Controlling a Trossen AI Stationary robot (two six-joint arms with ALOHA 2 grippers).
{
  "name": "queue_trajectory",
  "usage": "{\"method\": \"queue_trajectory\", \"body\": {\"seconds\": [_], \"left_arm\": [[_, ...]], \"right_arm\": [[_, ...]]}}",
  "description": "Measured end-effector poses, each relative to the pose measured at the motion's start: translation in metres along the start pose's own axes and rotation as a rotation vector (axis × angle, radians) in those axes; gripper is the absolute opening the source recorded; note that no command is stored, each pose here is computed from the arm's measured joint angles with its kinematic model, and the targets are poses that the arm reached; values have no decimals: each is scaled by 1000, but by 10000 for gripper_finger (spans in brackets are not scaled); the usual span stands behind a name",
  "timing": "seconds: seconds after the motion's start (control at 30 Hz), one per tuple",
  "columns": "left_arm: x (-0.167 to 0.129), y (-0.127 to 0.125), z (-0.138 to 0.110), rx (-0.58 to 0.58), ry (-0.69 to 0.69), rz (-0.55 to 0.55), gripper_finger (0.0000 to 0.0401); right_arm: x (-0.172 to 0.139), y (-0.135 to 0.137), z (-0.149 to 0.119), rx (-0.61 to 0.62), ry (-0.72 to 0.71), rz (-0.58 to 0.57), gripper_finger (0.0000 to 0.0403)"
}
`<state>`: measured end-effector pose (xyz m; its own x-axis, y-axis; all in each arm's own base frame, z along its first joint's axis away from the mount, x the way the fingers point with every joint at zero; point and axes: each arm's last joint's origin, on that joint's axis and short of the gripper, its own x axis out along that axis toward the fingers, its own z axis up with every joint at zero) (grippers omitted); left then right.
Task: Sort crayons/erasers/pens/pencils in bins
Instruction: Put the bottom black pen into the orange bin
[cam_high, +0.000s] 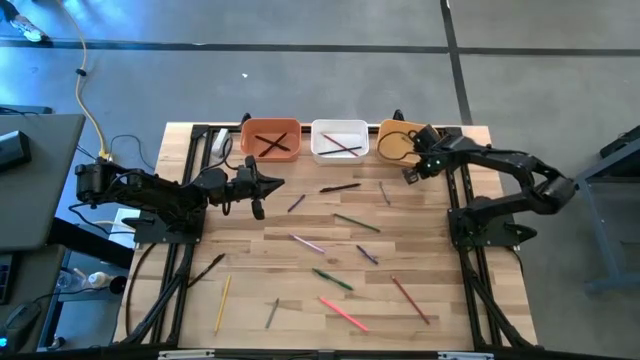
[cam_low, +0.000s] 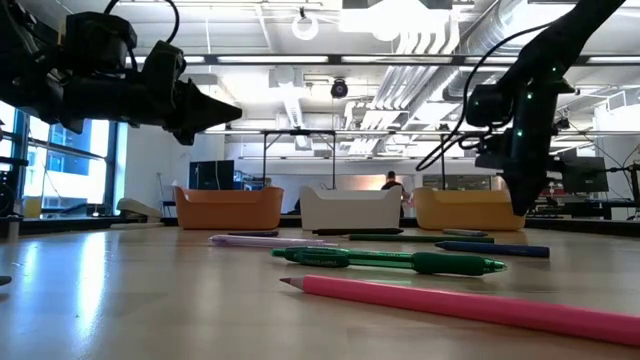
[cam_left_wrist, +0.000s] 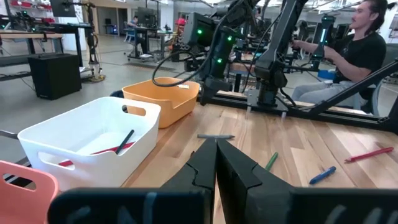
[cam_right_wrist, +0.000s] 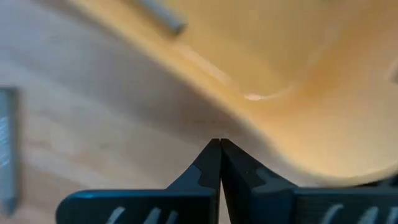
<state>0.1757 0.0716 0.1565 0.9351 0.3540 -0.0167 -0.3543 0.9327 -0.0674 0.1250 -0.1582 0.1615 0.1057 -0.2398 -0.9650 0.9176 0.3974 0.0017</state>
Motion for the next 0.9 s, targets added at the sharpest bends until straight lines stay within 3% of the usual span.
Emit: {"method": "queue_trajectory", "body": {"seconds": [0.5, 0.73, 0.9], "left_arm": [[0, 0, 0, 0, 2, 0, 0], [0, 0, -1, 0, 10, 0, 0], [0, 0, -2, -1, 18, 1, 0]], "right_arm": [[1, -10, 7, 34, -49, -40, 0], [-7, -4, 9, -28, -65, -26, 0], [-18, 17, 2, -131, -171, 42, 0]]}}
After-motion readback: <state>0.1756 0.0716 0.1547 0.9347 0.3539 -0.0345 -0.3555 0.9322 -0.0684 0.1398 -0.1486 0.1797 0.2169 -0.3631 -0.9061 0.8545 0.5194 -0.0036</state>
